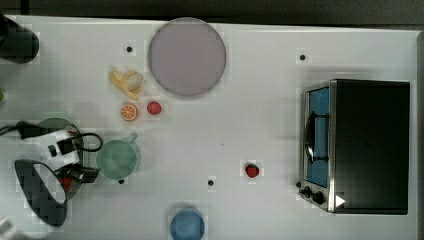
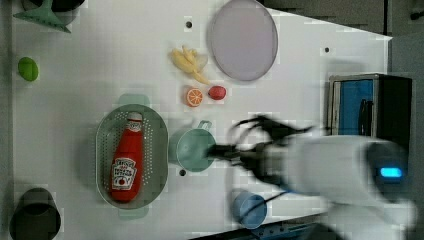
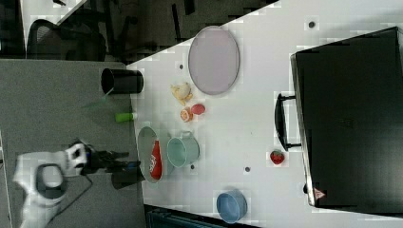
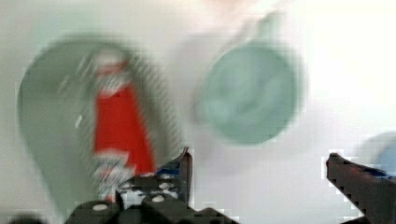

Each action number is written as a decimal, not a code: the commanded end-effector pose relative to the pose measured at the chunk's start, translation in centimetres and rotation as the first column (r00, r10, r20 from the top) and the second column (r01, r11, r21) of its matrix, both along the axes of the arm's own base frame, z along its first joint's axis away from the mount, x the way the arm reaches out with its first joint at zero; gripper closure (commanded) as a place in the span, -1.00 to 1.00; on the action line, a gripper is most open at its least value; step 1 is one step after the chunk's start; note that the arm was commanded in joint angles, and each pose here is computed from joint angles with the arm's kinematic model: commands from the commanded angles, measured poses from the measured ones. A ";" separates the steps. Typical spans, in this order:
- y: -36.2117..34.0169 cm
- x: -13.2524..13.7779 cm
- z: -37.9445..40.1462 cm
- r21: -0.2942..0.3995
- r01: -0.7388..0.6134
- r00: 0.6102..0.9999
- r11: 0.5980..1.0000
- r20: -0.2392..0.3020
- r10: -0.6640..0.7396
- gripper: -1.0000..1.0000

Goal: Pick Ketchup from the table and place it in strainer.

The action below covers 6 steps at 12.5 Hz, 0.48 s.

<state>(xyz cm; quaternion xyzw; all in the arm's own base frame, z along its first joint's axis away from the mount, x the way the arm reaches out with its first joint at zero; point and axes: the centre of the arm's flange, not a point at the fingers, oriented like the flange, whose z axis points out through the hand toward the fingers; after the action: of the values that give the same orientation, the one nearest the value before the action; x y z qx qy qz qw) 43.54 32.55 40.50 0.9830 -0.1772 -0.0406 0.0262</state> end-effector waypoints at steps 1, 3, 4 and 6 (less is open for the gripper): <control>-11.9 5.5 9.0 -0.023 0.201 0.975 0.979 0.099 -0.198 -1.00; -19.8 6.6 12.0 -0.024 0.346 0.933 0.938 0.119 -0.341 -1.00; -23.3 6.9 13.1 -0.011 0.407 0.906 0.913 0.135 -0.402 -1.00; -28.7 6.9 14.8 0.013 0.498 0.856 0.867 0.153 -0.494 -1.00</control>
<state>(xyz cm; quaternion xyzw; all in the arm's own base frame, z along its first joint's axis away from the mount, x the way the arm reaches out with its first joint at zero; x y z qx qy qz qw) 50.20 7.17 58.34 0.9053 -0.4190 0.0696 -0.0049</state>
